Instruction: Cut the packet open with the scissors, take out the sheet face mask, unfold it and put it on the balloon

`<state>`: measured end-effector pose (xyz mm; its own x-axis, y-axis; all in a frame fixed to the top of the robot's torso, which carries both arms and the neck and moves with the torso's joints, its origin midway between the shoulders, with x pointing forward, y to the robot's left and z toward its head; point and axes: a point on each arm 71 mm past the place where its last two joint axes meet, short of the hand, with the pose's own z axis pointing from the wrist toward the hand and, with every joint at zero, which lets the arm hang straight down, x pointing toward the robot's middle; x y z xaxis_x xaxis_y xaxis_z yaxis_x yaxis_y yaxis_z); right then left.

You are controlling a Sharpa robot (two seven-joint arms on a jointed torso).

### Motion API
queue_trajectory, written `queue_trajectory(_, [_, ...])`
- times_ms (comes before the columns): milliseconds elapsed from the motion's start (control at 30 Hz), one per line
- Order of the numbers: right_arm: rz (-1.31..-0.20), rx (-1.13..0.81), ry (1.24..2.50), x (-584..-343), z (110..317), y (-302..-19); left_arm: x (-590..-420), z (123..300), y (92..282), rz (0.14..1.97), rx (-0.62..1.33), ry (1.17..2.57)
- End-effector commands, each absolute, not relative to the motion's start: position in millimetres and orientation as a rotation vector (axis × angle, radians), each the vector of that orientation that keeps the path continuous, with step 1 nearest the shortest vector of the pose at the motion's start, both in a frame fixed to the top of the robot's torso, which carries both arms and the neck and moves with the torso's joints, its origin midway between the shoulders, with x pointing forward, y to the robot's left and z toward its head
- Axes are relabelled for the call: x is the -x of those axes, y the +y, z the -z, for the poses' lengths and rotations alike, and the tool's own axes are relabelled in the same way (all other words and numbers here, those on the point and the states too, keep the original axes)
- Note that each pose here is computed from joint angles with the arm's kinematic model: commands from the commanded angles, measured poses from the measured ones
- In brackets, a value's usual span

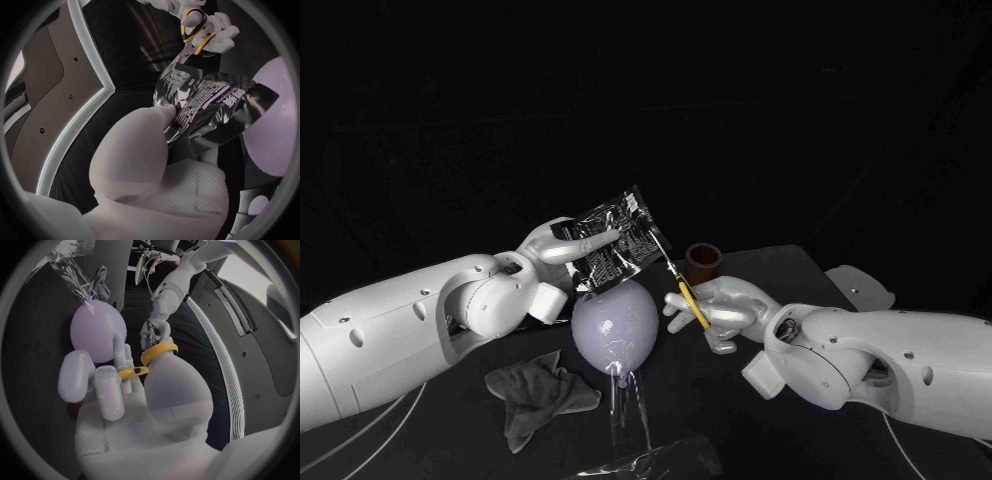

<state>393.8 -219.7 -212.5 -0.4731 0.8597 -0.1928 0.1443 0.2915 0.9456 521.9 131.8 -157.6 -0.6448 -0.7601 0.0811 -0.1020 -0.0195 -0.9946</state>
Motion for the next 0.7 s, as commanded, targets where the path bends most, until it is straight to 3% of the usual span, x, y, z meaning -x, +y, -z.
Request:
queue_trajectory(33, [-1.223, -0.902, 1.819, -395.0, 210.6, -220.5, -521.0, 156.6, 130.1, 1.703, 0.826, 1.760])
queue_trajectory(700, [-1.231, -0.905, 1.785, -395.1, 208.1, -219.5, -521.3, 156.6, 132.4, 1.693, 0.809, 1.761])
